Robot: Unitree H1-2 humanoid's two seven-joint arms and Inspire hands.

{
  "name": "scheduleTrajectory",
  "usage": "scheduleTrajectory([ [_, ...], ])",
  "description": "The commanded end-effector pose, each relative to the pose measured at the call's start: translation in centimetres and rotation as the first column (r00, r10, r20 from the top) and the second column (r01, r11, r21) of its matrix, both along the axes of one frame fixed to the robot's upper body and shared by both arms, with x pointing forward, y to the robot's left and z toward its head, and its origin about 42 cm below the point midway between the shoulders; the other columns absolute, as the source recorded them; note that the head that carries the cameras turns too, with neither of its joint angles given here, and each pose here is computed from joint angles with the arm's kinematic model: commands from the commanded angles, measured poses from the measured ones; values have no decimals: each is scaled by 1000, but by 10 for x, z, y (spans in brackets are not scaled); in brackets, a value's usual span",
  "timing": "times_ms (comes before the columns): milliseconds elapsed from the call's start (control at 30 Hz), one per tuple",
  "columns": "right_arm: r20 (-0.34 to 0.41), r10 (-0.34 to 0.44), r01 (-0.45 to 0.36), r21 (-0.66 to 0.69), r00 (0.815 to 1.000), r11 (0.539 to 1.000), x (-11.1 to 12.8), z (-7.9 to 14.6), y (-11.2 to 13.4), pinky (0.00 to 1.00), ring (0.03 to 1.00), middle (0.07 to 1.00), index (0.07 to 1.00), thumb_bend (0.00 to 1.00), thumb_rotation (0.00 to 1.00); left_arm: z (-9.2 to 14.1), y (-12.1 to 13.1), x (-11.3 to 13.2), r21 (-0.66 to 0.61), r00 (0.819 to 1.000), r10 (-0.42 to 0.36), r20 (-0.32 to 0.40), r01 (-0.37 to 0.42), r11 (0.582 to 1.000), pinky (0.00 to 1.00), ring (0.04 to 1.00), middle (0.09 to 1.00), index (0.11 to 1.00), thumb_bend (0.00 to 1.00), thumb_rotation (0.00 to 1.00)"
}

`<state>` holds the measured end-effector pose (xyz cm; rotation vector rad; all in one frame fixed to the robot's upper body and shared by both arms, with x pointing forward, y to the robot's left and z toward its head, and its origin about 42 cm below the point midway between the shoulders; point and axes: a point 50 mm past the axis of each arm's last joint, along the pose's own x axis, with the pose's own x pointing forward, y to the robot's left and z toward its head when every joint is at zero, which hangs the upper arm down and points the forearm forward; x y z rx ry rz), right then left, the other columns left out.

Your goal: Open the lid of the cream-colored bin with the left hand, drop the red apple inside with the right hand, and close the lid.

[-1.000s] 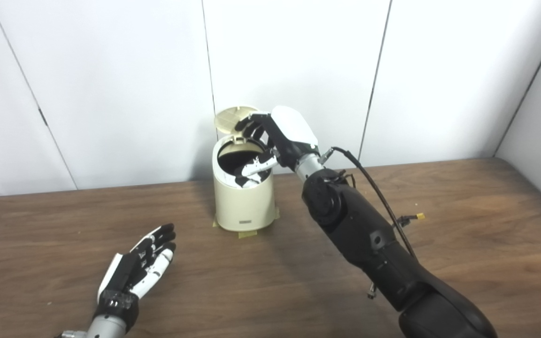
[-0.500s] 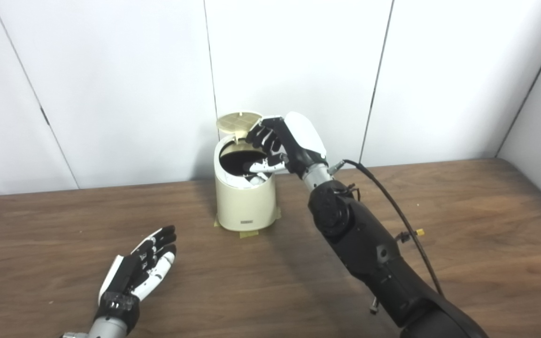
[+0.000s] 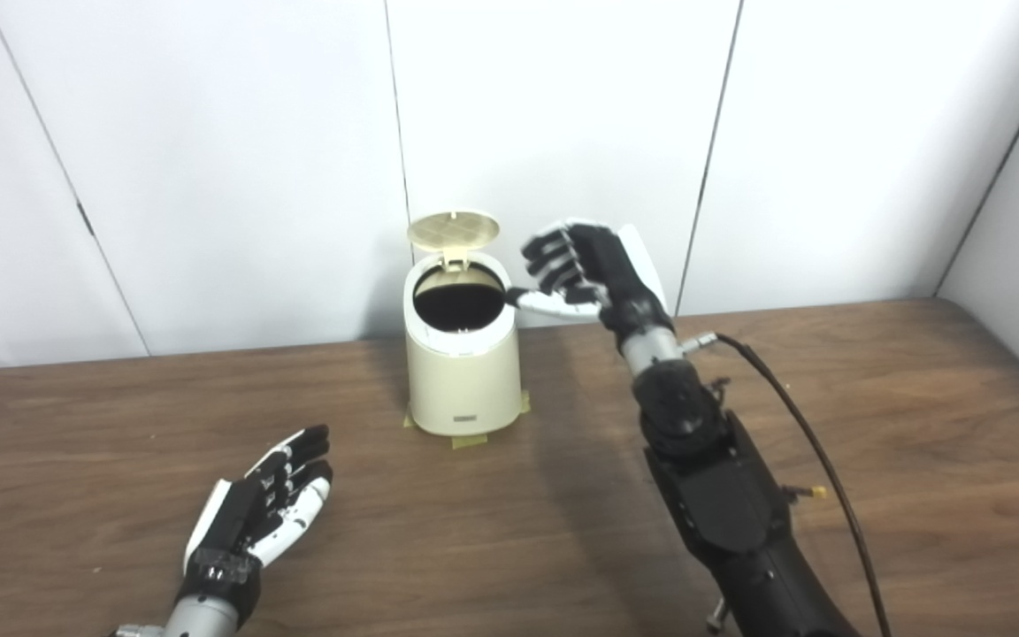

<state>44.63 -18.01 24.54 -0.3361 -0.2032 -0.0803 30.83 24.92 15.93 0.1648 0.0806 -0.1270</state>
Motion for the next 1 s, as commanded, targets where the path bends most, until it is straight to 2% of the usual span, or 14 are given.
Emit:
scheduleTrajectory([
  [0,48,5,-7,48,999,999,-5,20,-4,512,486,492,473,520,0,18,3,12,11,997,0,74,-1,1000,865,877,888,875,225,264],
  [167,-7,25,-24,146,1000,989,-25,6,-14,463,447,514,500,516,0,23,1,23,9,997,-22,81,21,1000,852,868,879,877,226,272],
  [233,-29,50,-44,176,998,983,-30,2,-15,510,593,650,498,505,127,27,1,30,13,995,-37,90,36,999,837,856,874,878,233,300],
  [267,-38,71,-62,203,997,977,-34,-1,-16,520,619,674,498,503,144,31,0,37,21,993,-48,104,46,999,835,854,874,878,235,310],
  [300,-43,86,-74,221,995,972,-37,-3,-16,592,715,753,645,507,341,34,0,41,27,992,-54,114,51,998,829,849,873,879,248,356],
  [333,-46,98,-84,233,994,969,-40,-5,-17,637,774,802,736,510,468,38,-1,45,25,990,-61,124,58,998,825,847,872,879,256,388],
  [400,-62,122,-101,273,991,957,-49,-13,-17,718,856,874,865,486,641,49,-2,55,28,986,-74,147,70,997,826,845,869,881,276,447],
  [433,-71,129,-102,301,989,948,-55,-19,-18,801,917,931,945,498,743,56,-4,60,32,985,-77,157,73,997,821,842,869,882,291,484],
  [500,-88,129,-93,334,988,938,-63,-30,-19,886,970,980,986,518,829,68,-5,69,35,980,-83,180,77,996,818,840,874,885,294,512],
  [667,-124,96,-42,378,988,925,-85,-56,-26,940,992,1000,1000,519,875,95,-9,95,19,969,-87,229,85,996,837,865,891,890,293,476],
  [800,-114,79,-24,425,990,905,-95,-69,-30,935,995,1000,1000,551,918,117,-12,115,103,959,-104,262,79,992,850,876,894,893,322,571],
  [967,-96,58,-10,434,994,901,-101,-79,-29,907,995,1000,1000,565,938,142,-24,143,149,948,-141,285,102,984,859,883,902,903,316,592],
])
